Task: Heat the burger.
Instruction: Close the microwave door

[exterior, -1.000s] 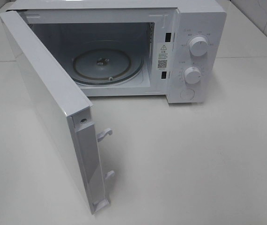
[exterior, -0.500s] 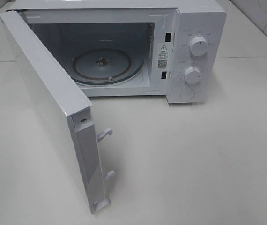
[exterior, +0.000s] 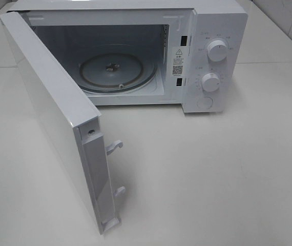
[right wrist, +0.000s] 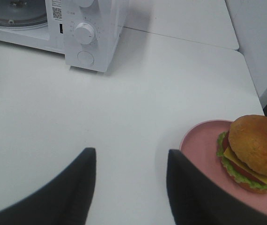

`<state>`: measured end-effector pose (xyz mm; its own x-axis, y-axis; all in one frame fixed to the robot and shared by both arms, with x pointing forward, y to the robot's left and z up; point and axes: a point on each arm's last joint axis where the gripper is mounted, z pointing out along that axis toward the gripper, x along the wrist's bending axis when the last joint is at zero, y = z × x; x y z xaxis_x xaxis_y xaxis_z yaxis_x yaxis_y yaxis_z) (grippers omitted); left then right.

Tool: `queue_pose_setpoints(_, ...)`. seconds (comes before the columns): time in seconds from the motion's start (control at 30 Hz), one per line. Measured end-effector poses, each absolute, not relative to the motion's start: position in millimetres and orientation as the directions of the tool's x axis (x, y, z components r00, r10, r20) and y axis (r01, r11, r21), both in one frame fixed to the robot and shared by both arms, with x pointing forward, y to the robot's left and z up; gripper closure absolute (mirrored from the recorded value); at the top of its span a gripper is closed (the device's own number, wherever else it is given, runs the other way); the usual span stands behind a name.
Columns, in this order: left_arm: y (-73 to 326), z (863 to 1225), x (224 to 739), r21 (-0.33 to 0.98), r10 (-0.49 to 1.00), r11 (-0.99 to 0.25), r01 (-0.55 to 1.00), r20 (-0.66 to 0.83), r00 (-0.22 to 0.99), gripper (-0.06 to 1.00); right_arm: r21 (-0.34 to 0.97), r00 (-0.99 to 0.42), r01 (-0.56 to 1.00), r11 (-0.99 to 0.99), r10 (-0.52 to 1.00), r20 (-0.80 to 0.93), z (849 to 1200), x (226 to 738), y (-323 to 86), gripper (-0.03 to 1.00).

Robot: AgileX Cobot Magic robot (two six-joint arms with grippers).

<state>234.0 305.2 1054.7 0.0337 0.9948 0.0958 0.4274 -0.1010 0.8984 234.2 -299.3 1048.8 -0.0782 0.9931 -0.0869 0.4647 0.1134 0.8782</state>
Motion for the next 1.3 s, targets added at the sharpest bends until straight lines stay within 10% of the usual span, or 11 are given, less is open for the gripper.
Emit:
queue_pose_setpoints(0.5,299,1095,305,0.901,0.998,-0.057,0.43,0.038,0.054,0.01,0.878,-0.078,0.465,0.113,0.993,-0.087,1049,234,-299,0.48)
queue_pose_setpoints(0.6,298,1092,329,0.91,0.995,-0.088,0.405,0.066,0.07,0.28,0.878,-0.078,0.465,0.113,0.993,-0.087,1049,234,-299,0.48)
queue_pose_setpoints(0.63,297,1089,343,0.924,0.994,-0.106,0.368,0.084,0.074,0.62,0.878,-0.078,0.465,0.113,0.993,-0.087,1049,234,-299,0.48)
queue_pose_setpoints(0.8,297,1070,369,0.941,0.992,-0.118,0.316,0.1,0.071,0.94,0.878,-0.078,0.465,0.113,0.993,-0.087,1049,234,-299,0.48)
queue_pose_setpoints(1.3,297,1016,405,0.998,1.0,0.022,0.057,-0.023,0.016,0.94,0.878,-0.078,0.465,0.113,0.993,-0.087,1049,234,-299,0.48)
